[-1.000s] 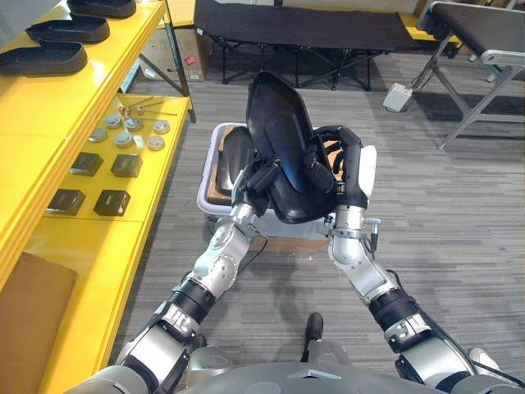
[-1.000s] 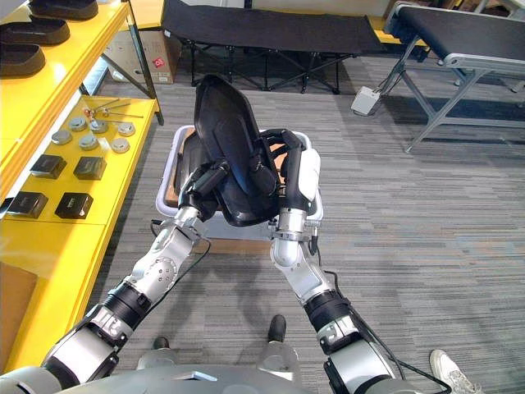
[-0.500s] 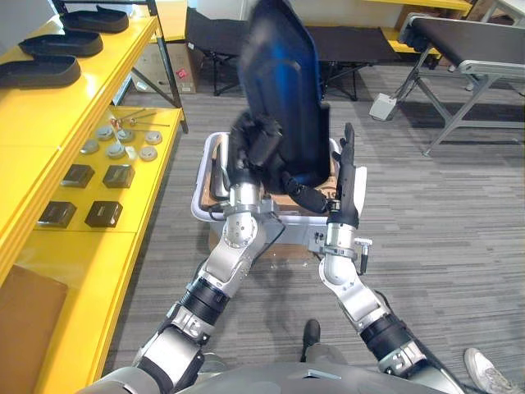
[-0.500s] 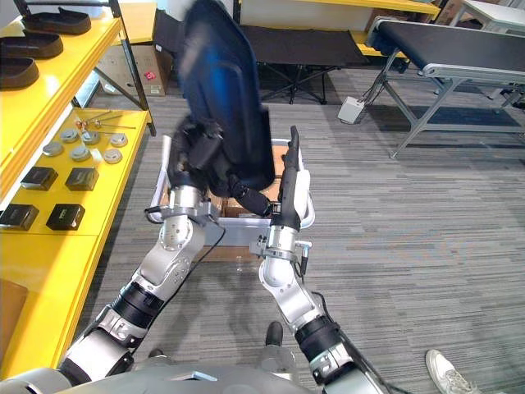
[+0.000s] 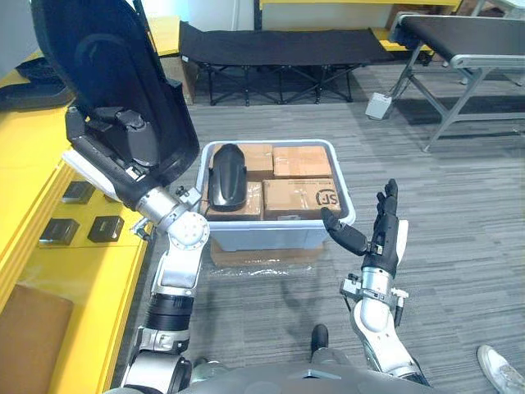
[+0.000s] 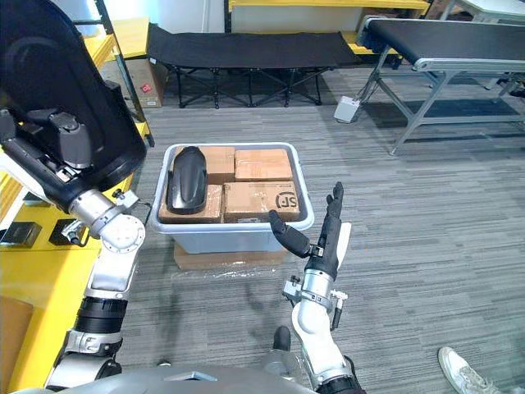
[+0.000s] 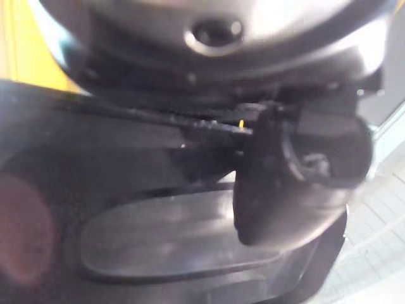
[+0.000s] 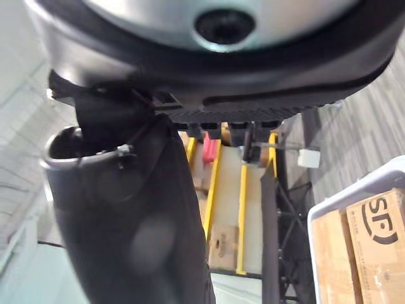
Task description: Walk over and take three plastic housings, then place them on the shelf
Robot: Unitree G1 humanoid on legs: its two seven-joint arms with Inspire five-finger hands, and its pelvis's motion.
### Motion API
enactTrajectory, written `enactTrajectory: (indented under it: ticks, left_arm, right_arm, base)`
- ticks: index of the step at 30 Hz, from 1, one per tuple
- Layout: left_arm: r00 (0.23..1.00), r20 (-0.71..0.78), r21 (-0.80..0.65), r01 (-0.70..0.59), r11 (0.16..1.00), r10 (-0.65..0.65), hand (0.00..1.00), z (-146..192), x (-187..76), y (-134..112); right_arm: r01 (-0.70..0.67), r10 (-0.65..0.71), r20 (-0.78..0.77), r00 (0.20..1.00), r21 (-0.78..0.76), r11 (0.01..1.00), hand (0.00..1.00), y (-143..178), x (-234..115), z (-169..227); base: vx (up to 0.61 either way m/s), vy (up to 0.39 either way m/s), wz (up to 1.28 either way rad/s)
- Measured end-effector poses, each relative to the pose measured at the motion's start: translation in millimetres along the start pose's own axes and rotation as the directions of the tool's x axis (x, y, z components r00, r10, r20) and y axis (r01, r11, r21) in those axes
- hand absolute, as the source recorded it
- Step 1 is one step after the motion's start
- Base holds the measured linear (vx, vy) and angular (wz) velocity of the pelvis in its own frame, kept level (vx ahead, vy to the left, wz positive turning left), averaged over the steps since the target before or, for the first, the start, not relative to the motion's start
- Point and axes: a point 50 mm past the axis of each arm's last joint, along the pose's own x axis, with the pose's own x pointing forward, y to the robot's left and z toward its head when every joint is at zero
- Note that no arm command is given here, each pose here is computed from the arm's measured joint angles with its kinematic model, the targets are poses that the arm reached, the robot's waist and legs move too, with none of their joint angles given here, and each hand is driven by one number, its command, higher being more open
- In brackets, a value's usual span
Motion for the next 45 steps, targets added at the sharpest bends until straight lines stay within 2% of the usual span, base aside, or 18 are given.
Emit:
enactTrajectory:
  ticks: [5, 10, 15, 21, 26, 29, 35, 39, 45]
  left_arm:
    - [0.973, -0.175, -0.067, 0.139, 0.988, -0.149, 0.00, -26, -25, 6]
    - [0.898, -0.329, -0.168, 0.249, 0.954, -0.293, 0.00, -49, -49, 39]
    - [0.867, -0.381, -0.238, 0.246, 0.940, -0.323, 0.00, -50, -55, 63]
    - [0.906, -0.320, -0.267, 0.195, 0.944, -0.278, 0.00, -38, -42, 77]
    - [0.928, -0.279, -0.284, 0.166, 0.944, -0.247, 0.00, -27, -35, 84]
    - [0.929, -0.290, -0.364, 0.113, 0.924, -0.228, 0.00, -20, -35, 94]
    - [0.949, -0.270, -0.376, 0.050, 0.925, -0.161, 0.00, -11, -31, 120]
    - [0.950, -0.270, -0.360, 0.055, 0.932, -0.160, 0.00, -8, -33, 133]
    - [0.933, -0.291, -0.358, 0.098, 0.929, -0.211, 0.00, -8, -43, 140]
  right_arm:
    - [0.012, -0.012, -0.037, 0.999, 0.009, 1.000, 1.00, -12, -3, -5]
    - [0.006, 0.009, -0.169, 0.986, 0.091, 0.996, 1.00, -29, -7, -18]
    - [0.029, 0.012, -0.261, 0.965, 0.154, 0.988, 1.00, -42, -14, -28]
    - [0.000, 0.042, -0.255, 0.966, 0.162, 0.987, 1.00, -44, -13, -28]
    - [-0.120, 0.163, -0.255, 0.953, 0.177, 0.977, 1.00, -24, -12, -27]
    - [-0.233, 0.278, -0.245, 0.929, 0.197, 0.952, 1.00, -1, -14, -25]
    - [-0.452, 0.471, -0.102, 0.876, 0.169, 0.876, 1.00, 50, 0, -3]
    - [-0.501, 0.510, -0.017, 0.860, 0.169, 0.849, 1.00, 66, 14, 13]
    - [-0.525, 0.534, -0.010, 0.845, 0.173, 0.834, 1.00, 69, 13, 14]
  base:
    - [0.01, 0.007, -0.06]
    - [-0.01, 0.003, -0.07]
    - [0.00, 0.000, 0.03]
    - [-0.01, 0.002, 0.16]
    - [0.01, 0.002, 0.42]
    - [0.05, 0.009, 0.57]
    - [0.03, 0.009, 0.47]
    - [0.00, 0.002, 0.44]
    - [-0.01, 0.004, 0.31]
